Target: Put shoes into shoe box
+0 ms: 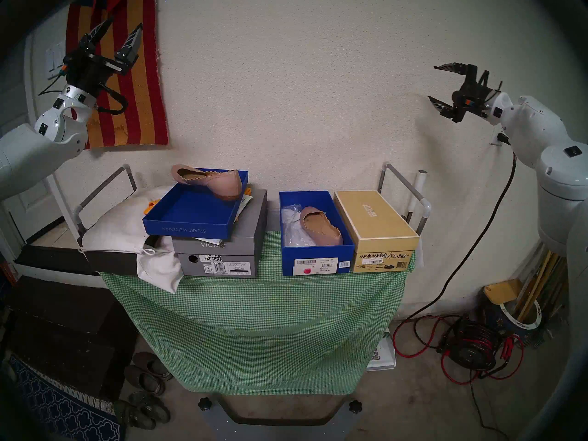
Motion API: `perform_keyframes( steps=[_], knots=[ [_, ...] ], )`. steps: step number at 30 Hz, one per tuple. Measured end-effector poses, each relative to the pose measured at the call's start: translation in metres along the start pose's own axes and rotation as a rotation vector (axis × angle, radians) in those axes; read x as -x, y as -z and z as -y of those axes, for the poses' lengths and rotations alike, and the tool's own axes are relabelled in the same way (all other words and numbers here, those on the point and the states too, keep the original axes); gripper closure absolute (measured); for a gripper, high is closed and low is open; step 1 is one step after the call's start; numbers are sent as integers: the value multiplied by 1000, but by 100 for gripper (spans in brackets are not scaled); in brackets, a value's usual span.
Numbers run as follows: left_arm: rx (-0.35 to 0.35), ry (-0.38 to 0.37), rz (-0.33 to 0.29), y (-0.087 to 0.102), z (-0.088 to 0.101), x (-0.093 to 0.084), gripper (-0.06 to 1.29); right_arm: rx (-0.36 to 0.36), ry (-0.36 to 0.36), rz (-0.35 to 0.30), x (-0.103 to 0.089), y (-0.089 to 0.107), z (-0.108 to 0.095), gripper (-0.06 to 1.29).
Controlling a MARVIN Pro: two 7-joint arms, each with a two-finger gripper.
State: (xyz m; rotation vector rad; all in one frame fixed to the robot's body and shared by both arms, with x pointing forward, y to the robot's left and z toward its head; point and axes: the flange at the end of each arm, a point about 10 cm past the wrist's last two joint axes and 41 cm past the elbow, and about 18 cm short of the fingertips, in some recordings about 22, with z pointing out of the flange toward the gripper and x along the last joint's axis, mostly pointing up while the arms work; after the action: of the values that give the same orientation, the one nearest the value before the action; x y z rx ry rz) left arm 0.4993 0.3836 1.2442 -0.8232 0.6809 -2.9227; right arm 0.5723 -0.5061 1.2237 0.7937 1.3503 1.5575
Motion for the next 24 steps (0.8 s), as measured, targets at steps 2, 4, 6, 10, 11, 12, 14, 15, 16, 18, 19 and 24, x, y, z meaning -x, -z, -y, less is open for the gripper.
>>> perform_keyframes(
  steps=[2, 4, 6, 10, 11, 12, 14, 15, 16, 18, 19, 24],
  knots=[
    [0, 0, 0, 0, 0, 0, -4, 35, -30, 8, 3, 5, 7, 1],
    [0, 0, 0, 0, 0, 0, -4, 62, -55, 12, 5, 8, 12, 1],
    [0, 0, 0, 0, 0, 0, -4, 100, -84, 14, 6, 11, 17, 1],
    [0, 0, 0, 0, 0, 0, -4, 176, -142, 9, 3, 10, 24, 1],
    [0, 0, 0, 0, 0, 0, -4, 196, -158, 5, 1, 9, 26, 1],
    [0, 0, 0, 0, 0, 0, -4, 212, -170, 2, 0, 7, 27, 1],
    [0, 0, 0, 0, 0, 0, -4, 255, -203, -6, -4, 4, 30, 1],
    [0, 0, 0, 0, 0, 0, -4, 272, -215, -9, -5, 3, 31, 1],
    [0, 0, 0, 0, 0, 0, -4, 287, -226, -11, -7, 2, 31, 1],
    [0, 0, 0, 0, 0, 0, -4, 321, -249, -14, -9, 1, 32, 1],
    [0, 0, 0, 0, 0, 0, -4, 341, -262, -15, -10, 0, 33, 1],
    [0, 0, 0, 0, 0, 0, -4, 429, -315, -13, -12, 1, 35, 1]
  ],
)
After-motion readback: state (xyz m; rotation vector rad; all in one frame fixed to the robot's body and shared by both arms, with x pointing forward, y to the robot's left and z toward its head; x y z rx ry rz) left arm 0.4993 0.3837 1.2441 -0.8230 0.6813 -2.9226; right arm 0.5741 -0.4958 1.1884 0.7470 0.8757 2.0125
